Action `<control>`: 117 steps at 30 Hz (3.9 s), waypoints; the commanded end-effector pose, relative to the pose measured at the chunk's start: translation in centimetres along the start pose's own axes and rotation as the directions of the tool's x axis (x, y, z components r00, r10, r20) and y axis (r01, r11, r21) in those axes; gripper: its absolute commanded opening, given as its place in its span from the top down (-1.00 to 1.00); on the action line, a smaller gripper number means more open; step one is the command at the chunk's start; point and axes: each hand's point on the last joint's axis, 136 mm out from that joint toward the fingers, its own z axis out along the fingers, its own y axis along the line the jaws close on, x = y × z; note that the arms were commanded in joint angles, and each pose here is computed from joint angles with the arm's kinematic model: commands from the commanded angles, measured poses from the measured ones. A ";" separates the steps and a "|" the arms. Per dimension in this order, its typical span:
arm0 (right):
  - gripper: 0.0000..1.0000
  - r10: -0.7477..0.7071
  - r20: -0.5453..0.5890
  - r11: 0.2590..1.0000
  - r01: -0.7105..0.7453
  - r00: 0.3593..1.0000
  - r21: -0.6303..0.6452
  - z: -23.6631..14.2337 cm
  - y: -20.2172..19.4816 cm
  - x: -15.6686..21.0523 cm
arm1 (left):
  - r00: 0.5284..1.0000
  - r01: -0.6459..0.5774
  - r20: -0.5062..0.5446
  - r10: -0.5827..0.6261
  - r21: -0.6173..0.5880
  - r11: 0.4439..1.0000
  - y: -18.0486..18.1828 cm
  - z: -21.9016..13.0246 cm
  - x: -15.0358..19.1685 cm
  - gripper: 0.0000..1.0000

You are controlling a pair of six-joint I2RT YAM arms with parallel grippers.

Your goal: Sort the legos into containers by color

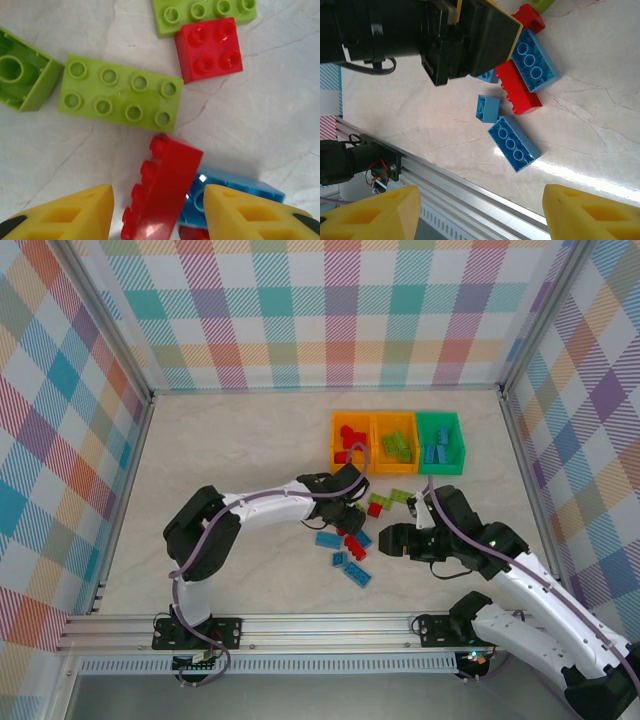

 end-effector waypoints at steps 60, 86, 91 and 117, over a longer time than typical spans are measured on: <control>-0.45 0.027 0.204 1.000 -0.024 0.979 -0.017 -1.8 0.0 -2.2 | 0.860 0.176 0.510 -0.015 -0.269 0.947 10.7 -3.8 -24.8 0.41; -0.53 -0.244 0.120 0.957 0.219 0.962 0.190 9.1 1.0 -11.8 | 0.850 -0.142 0.510 0.131 -0.018 0.990 2.6 -25.1 3.9 -0.07; -0.53 -0.293 0.126 0.940 0.261 0.948 0.219 13.1 1.2 -14.9 | 0.885 -0.220 0.426 0.190 0.021 0.975 2.7 -23.9 8.9 -0.56; 0.52 -0.326 -0.084 0.879 0.334 0.942 0.341 21.9 -1.4 -16.6 | 0.877 -0.297 0.388 0.283 -0.024 0.954 2.0 -23.2 10.0 -1.00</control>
